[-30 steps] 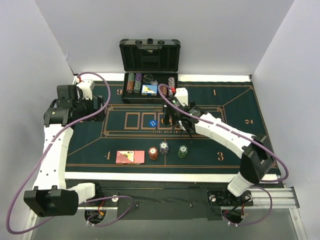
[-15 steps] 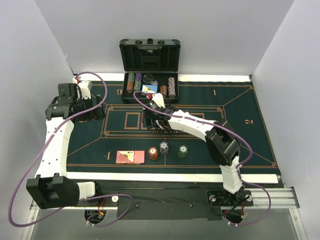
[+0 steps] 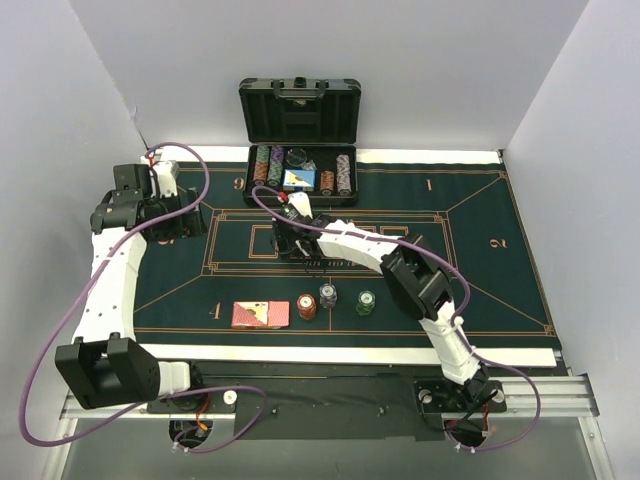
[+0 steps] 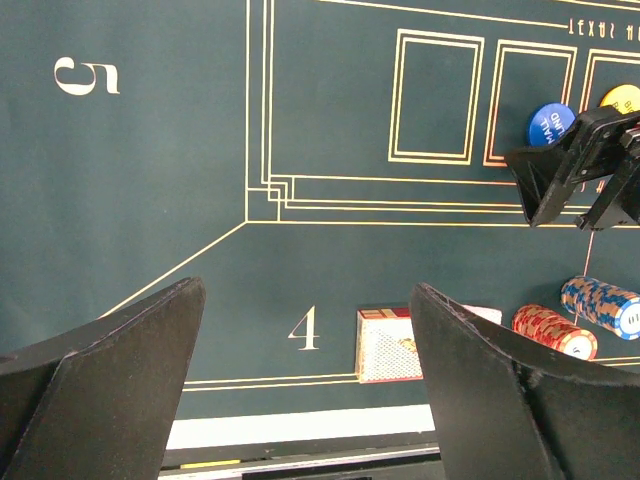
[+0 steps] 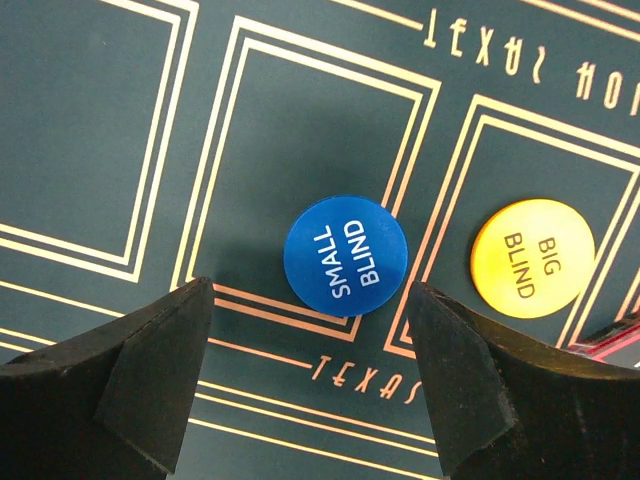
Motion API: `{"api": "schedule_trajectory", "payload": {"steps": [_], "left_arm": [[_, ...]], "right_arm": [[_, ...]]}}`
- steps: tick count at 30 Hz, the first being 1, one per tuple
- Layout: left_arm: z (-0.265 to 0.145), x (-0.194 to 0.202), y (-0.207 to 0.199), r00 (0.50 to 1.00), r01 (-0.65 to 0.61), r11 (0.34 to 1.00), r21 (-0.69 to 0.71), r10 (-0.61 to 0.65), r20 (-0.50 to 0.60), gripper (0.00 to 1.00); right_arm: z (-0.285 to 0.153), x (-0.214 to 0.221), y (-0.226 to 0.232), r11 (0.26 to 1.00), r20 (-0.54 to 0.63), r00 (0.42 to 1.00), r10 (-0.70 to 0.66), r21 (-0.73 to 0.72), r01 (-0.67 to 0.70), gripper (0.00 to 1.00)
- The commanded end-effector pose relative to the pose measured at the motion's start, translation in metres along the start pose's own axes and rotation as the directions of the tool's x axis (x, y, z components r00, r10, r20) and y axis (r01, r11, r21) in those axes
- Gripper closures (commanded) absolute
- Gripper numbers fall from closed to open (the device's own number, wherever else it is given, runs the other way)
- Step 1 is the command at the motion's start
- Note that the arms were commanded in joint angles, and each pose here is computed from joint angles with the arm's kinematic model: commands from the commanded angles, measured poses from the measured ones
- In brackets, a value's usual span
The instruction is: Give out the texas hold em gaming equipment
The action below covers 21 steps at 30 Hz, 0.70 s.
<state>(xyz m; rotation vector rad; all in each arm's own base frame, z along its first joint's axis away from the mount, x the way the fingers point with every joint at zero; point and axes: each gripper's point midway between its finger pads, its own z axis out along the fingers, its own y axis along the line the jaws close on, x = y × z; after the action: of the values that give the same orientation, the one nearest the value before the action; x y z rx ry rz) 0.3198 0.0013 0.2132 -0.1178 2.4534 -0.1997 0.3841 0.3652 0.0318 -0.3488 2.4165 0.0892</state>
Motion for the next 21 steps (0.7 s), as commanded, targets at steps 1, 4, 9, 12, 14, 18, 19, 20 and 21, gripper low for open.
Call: {"api": "schedule_trajectory", "payload": {"steps": [1, 4, 9, 12, 14, 18, 19, 20, 21], "left_arm": [[-0.006, -0.029, -0.002, 0.996, 0.014, 1.0, 0.013, -0.015, 0.086, 0.05], [-0.007, -0.03, -0.003, 0.996, 0.017, 1.0, 0.023, -0.019, 0.086, 0.05], [-0.004, -0.029, -0.001, 0.997, 0.015, 1.0, 0.015, -0.017, 0.08, 0.05], [-0.004, -0.029, 0.001, 0.997, 0.017, 1.0, 0.012, -0.018, 0.081, 0.05], [-0.004, -0.028, 0.001, 0.997, 0.017, 1.0, 0.013, -0.018, 0.08, 0.05], [-0.005, -0.029, 0.004, 0.997, 0.017, 1.0, 0.009, -0.018, 0.079, 0.05], [-0.005, -0.029, 0.004, 0.997, 0.018, 1.0, 0.009, -0.019, 0.079, 0.05], [-0.005, -0.029, 0.004, 0.997, 0.017, 1.0, 0.009, -0.018, 0.079, 0.05], [-0.004, -0.028, 0.004, 0.997, 0.014, 1.0, 0.01, -0.015, 0.078, 0.05]], "right_arm": [[0.0, -0.007, -0.002, 1.0, 0.003, 1.0, 0.025, -0.001, -0.025, 0.27], [0.004, -0.002, -0.007, 0.999, -0.011, 0.999, 0.034, 0.007, -0.034, 0.28], [0.008, 0.005, -0.01, 0.999, -0.026, 0.999, 0.032, 0.015, -0.031, 0.36], [0.013, 0.013, -0.011, 0.999, -0.046, 0.999, 0.027, 0.022, -0.026, 0.4], [0.016, 0.015, -0.01, 0.999, -0.053, 0.998, 0.031, 0.021, -0.03, 0.43], [0.018, 0.018, -0.009, 0.999, -0.07, 0.997, 0.031, 0.019, -0.029, 0.5], [0.018, 0.019, -0.008, 0.999, -0.073, 0.997, 0.033, 0.018, -0.032, 0.51], [0.018, 0.02, -0.007, 0.999, -0.078, 0.996, 0.032, 0.016, -0.031, 0.54], [0.018, 0.02, -0.006, 0.999, -0.079, 0.996, 0.035, 0.016, -0.034, 0.55]]}}
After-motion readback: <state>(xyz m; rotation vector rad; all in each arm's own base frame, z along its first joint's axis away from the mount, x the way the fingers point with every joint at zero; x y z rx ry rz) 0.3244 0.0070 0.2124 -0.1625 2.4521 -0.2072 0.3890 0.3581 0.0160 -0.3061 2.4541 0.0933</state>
